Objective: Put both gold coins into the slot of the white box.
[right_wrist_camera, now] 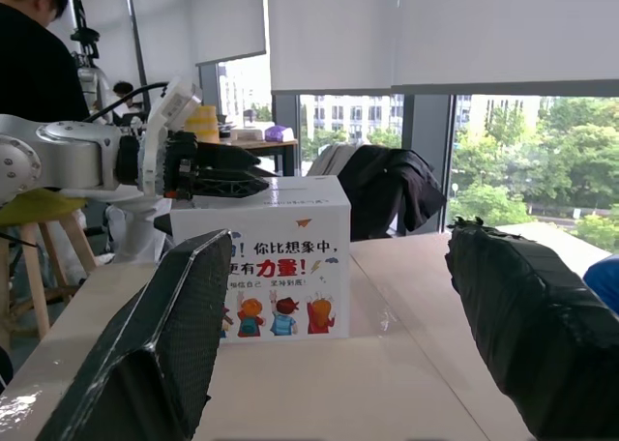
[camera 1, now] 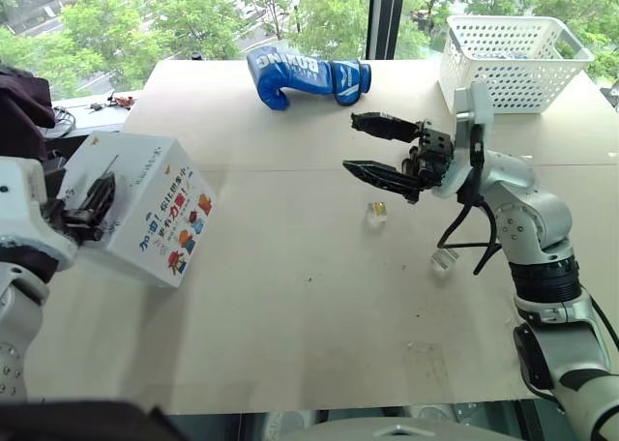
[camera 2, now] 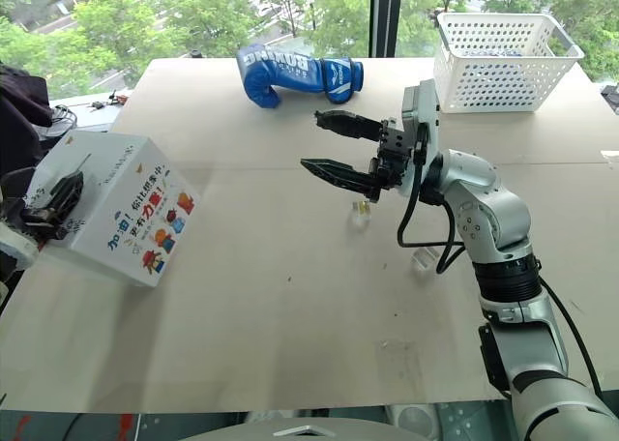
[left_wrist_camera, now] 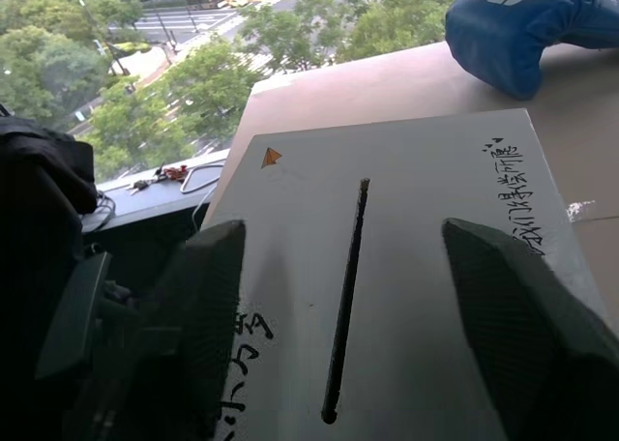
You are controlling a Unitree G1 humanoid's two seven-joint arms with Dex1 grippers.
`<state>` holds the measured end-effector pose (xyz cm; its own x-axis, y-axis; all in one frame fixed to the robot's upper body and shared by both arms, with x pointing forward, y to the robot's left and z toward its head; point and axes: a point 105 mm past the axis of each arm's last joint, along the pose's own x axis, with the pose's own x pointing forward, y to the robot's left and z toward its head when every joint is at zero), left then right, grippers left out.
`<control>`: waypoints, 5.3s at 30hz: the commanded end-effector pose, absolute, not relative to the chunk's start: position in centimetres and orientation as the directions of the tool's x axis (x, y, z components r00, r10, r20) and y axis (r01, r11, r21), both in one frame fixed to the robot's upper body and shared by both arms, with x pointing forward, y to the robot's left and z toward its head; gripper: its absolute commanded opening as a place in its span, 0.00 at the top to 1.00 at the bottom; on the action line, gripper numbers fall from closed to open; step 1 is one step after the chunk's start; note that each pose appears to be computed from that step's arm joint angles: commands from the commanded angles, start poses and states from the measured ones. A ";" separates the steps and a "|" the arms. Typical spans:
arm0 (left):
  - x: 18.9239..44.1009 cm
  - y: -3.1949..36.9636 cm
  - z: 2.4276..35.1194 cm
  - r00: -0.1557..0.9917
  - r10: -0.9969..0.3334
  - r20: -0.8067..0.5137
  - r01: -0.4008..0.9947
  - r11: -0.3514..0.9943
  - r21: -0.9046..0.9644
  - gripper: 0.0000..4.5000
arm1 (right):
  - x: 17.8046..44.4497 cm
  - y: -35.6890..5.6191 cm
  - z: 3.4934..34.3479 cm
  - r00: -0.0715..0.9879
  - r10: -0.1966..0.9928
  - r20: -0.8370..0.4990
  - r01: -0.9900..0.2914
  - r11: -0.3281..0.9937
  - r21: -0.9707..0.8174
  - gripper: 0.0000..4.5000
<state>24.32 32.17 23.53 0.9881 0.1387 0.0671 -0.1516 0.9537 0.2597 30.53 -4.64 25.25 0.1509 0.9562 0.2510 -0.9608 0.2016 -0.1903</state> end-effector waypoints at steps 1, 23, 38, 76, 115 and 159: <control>24.6 29.9 26.0 0.977 0.019 0.211 -0.066 0.974 0.215 0.02 | 31.6 -5.5 23.0 0.266 0.951 0.159 -0.927 0.297 -0.229 0.14; 21.2 18.3 18.7 0.797 -0.592 -0.119 0.602 0.794 0.086 0.02 | 34.3 -7.4 13.0 0.675 0.727 -0.127 -0.738 0.662 -0.129 0.14; 21.1 18.6 18.4 0.796 -0.591 -0.129 0.603 0.794 0.080 0.00 | 33.5 -7.1 12.5 0.675 0.726 -0.132 -0.738 0.663 -0.123 0.99; 24.6 11.2 25.8 0.537 -0.493 0.684 0.830 0.166 -0.532 0.72 | 26.3 0.5 28.0 0.162 0.792 0.588 -0.853 -0.186 0.487 1.00; 25.7 11.3 25.7 0.607 -0.508 0.611 0.787 0.280 -0.550 1.00 | 27.7 0.2 28.2 0.223 0.787 0.576 -0.867 -0.110 0.486 0.10; 22.7 34.1 24.6 0.994 -0.013 -0.105 0.045 0.949 0.312 1.00 | 30.1 0.3 28.4 0.080 0.959 0.270 -0.957 0.150 -0.249 0.10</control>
<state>22.51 34.24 24.79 0.9944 0.0037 -0.1060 0.0276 0.9558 0.2926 30.86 0.59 27.16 0.0966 0.9664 0.2380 -0.9679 0.1470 -0.2041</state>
